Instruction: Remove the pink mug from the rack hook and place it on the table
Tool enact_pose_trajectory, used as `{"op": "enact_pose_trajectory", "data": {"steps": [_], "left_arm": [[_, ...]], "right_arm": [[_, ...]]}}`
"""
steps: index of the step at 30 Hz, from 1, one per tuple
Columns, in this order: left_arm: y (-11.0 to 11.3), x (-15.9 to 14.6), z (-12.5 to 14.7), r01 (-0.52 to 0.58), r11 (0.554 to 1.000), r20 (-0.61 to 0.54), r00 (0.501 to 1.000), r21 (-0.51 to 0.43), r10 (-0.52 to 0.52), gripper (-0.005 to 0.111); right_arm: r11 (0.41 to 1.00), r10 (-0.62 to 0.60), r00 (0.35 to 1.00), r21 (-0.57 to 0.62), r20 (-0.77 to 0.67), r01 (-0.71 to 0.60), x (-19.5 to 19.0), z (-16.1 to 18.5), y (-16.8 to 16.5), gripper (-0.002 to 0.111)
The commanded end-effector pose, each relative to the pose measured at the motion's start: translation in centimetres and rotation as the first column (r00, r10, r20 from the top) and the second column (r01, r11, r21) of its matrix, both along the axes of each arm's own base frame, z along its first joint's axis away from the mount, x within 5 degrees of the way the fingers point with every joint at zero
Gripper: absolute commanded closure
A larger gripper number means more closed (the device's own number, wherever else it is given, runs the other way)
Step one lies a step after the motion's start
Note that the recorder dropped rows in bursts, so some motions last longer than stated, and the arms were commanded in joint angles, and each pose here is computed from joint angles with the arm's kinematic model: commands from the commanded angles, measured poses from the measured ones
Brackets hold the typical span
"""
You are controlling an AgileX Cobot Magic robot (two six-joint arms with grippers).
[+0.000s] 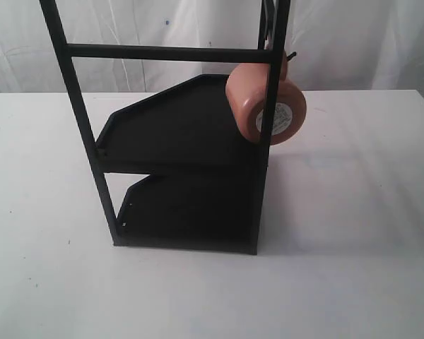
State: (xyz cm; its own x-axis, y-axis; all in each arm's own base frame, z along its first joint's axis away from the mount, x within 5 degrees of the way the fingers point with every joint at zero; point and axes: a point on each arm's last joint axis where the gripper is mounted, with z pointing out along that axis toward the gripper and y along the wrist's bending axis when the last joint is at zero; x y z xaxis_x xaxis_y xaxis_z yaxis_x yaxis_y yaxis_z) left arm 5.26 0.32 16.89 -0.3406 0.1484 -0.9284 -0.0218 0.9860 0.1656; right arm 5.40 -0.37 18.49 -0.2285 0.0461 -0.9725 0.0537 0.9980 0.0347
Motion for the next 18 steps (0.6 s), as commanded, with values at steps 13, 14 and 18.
{"op": "enact_pose_trajectory", "data": {"steps": [13, 14, 18], "left_arm": [[0.0, 0.0, -0.1, -0.003, 1.0, 0.002, 1.0, -0.014, 0.003, 0.107], [0.0, 0.0, -0.1, -0.003, 1.0, 0.002, 1.0, -0.014, 0.003, 0.107], [0.0, 0.0, -0.1, -0.003, 1.0, 0.002, 1.0, -0.014, 0.003, 0.107]], "right_arm": [[0.957, 0.077, 0.973, -0.29, 0.217, -0.011, 0.2, 2.1, 0.1, 0.108], [0.955, 0.091, 0.963, -0.297, 0.254, -0.011, 0.2, 2.5, 0.2, 0.108], [0.958, 0.189, 0.796, -0.286, 0.575, -0.021, -0.5, 5.6, 1.2, 0.108]]}}
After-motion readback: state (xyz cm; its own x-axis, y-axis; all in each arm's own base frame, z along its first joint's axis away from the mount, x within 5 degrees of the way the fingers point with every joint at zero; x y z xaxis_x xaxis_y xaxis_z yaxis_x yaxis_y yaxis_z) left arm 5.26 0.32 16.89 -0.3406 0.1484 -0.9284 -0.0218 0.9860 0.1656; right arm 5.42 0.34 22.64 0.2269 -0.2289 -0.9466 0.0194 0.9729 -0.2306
